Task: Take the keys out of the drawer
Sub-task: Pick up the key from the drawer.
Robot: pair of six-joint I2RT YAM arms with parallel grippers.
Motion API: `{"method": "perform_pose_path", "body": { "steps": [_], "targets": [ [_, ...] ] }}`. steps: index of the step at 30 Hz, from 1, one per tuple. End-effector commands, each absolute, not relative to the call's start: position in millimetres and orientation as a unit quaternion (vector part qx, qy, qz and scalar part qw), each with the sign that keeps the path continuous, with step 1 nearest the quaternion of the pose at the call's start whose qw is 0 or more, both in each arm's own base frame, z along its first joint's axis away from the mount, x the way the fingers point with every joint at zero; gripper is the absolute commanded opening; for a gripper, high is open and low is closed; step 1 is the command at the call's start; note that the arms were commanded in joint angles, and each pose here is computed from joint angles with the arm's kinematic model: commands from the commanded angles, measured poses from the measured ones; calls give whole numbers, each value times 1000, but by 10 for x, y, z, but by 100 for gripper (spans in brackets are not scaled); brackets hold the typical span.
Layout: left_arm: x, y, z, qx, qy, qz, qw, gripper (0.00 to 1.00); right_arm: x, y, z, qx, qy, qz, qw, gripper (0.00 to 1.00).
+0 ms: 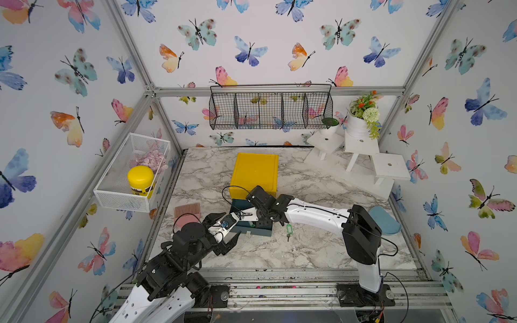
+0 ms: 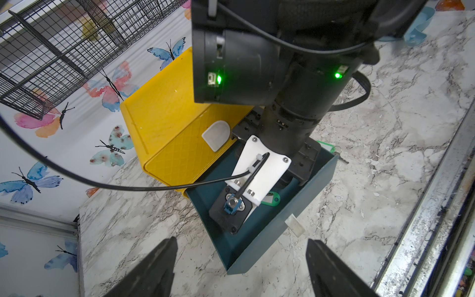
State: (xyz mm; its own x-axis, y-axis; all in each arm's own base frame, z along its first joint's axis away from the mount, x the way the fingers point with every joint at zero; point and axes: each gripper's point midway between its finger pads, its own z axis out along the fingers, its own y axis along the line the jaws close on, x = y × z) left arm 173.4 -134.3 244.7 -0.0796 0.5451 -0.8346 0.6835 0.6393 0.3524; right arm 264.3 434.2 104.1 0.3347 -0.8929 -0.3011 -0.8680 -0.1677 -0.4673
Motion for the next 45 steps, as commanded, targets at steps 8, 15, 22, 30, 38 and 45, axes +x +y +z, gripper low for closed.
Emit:
{"method": "perform_pose_path", "body": {
  "steps": [8, 15, 22, 30, 38, 45],
  "targets": [
    [1682, -1382, 2493, 419, 728, -86, 535, 84, 2589, 4312, 881, -779, 564, -14, 274, 35],
    [1687, -1400, 2482, 420, 729, -90, 534, 84, 2537, 4364, 887, -783, 556, 6, 279, 33],
    [1678, -1402, 2477, 421, 730, -92, 531, 84, 2499, 4362, 829, -791, 548, 11, 271, 28],
    [1686, -1416, 2465, 421, 730, -93, 531, 84, 2541, 4405, 898, -780, 558, 12, 284, 22],
    [1688, -1422, 2447, 421, 732, -94, 528, 84, 2587, 4437, 958, -775, 555, 6, 300, 17],
    [1695, -1420, 2452, 421, 732, -93, 527, 84, 2593, 4459, 976, -774, 555, 9, 304, 11]
  ]
}}
